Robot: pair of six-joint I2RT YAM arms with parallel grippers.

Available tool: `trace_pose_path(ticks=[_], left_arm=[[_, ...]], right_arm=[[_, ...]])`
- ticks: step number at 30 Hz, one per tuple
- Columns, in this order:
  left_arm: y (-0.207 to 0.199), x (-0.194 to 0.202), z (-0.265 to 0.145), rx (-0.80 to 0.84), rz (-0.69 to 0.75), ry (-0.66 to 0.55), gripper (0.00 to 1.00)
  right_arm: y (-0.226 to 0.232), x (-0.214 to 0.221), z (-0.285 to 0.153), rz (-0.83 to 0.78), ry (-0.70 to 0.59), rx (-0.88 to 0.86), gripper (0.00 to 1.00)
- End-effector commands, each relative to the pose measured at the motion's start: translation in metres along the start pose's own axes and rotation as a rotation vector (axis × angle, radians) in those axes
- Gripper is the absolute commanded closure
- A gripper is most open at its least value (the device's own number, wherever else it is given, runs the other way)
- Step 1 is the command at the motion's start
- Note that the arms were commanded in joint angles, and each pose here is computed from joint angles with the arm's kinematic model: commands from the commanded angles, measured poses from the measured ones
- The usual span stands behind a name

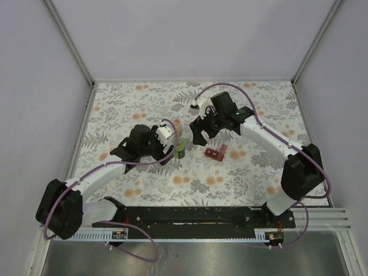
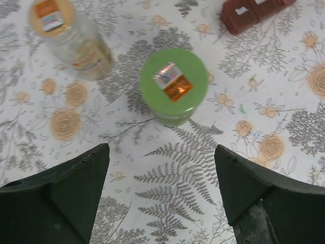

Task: Sort the pills into containers
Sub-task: Place the pill container at the center of the board, then unscrew the lid of the pill bottle.

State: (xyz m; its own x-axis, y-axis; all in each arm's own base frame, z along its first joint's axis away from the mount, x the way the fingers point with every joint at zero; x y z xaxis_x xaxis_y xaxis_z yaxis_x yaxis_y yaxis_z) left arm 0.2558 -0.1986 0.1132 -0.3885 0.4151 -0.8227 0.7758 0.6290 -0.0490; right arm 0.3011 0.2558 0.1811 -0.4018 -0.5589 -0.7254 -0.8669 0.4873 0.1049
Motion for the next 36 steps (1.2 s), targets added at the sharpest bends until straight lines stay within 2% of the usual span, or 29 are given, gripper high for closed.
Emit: trace_pose_path(ticks=[1,5,14,25,31,36], left_arm=[[0.019,-0.016,-0.019,-0.045,-0.008,-0.081,0.12],[0.032,-0.007,-0.035,-0.103,-0.025,-0.030,0.12],[0.060,0.004,-0.069,-0.181,-0.097,-0.012,0.13],[0.064,-0.004,-0.086,-0.184,-0.107,-0.026,0.13],[0.063,-0.010,-0.084,-0.166,-0.108,-0.036,0.13],[0.061,-0.014,-0.081,-0.136,-0.116,-0.046,0.13]], right_arm=[[0.012,-0.035,0.021,-0.041,-0.069,-0.018,0.01],[0.022,-0.041,0.040,-0.060,-0.051,-0.002,0.01],[0.040,-0.051,0.077,-0.100,-0.012,0.046,0.02],[0.036,-0.032,0.109,-0.124,0.091,0.127,0.09],[0.035,-0.023,0.114,-0.119,0.123,0.125,0.20],[0.037,-0.024,0.107,-0.127,0.128,0.123,0.46]])
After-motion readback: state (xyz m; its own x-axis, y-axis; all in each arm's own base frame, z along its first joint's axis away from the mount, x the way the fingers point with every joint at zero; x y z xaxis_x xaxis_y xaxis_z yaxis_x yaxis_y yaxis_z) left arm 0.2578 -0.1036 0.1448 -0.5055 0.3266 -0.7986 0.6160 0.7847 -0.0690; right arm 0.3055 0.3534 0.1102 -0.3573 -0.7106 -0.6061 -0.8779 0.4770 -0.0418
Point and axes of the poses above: each gripper's point midway between its finger pads, its own z axis out along the fingers, its own y axis along the line the jaws close on, x = y × z, the point moved 2 cm from there along -z, back along the fingers, and after that the axes turned 6 degrees about -z, right-handed, at the moved point
